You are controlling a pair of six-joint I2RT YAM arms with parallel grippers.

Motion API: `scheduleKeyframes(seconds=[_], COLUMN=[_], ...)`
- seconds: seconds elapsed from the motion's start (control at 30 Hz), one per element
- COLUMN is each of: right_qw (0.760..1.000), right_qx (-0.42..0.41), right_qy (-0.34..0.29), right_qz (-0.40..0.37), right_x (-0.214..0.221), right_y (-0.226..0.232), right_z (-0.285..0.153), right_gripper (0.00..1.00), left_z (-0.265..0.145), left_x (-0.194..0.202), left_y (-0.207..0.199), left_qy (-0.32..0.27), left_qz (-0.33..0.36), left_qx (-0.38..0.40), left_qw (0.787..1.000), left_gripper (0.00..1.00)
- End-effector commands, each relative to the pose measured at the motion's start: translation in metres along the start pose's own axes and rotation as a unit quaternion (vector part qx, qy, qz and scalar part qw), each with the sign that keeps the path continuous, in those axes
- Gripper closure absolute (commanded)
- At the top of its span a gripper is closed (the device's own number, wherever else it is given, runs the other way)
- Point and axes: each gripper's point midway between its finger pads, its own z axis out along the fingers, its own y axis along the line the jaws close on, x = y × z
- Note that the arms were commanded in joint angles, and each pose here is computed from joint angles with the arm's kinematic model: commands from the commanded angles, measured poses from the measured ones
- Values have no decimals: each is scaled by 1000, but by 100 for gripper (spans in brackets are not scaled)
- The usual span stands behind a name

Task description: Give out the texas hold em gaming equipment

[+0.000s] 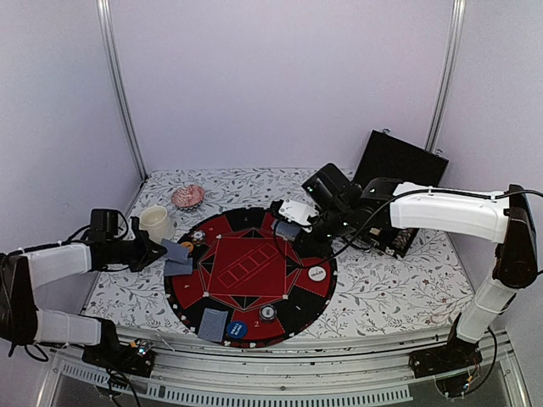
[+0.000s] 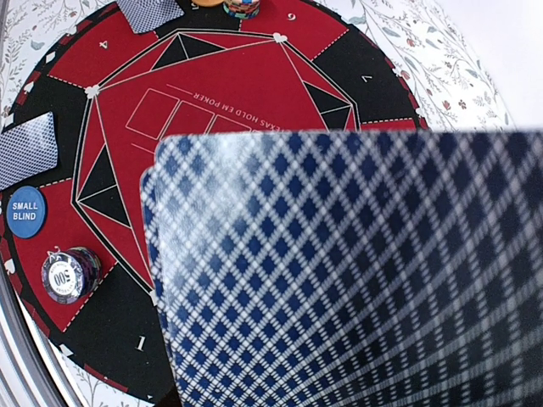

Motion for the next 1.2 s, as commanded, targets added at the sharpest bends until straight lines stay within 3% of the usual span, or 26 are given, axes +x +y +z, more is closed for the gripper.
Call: scheduleKeyframes(seconds=[0.0, 0.23, 0.8, 1.07, 1.17], right_qw=[1000, 1000, 1000, 1000, 1000], right_qx=[-3, -4, -7, -9, -9], right_qy=[-20, -17, -16, -18, -17], right_qz=[2, 4, 3, 3, 3], right_x=[-7, -7, -7, -9, -9], right_y=[0, 0, 1, 1, 1], right_z=[-10, -10, -10, -12, -13], right_gripper=[61, 61, 61, 61, 61], left_z=[5, 13, 11, 6, -1], left_x=[2, 7, 12, 8, -1], left_y=[12, 16, 47, 52, 53], left_qy=[11, 32, 5, -7, -25], left_qz=[1, 1, -37, -37, -30], left_qx=[1, 5, -38, -54, -71], left_qw=[1000, 999, 999, 998, 997], left_gripper=[100, 100, 100, 57, 46])
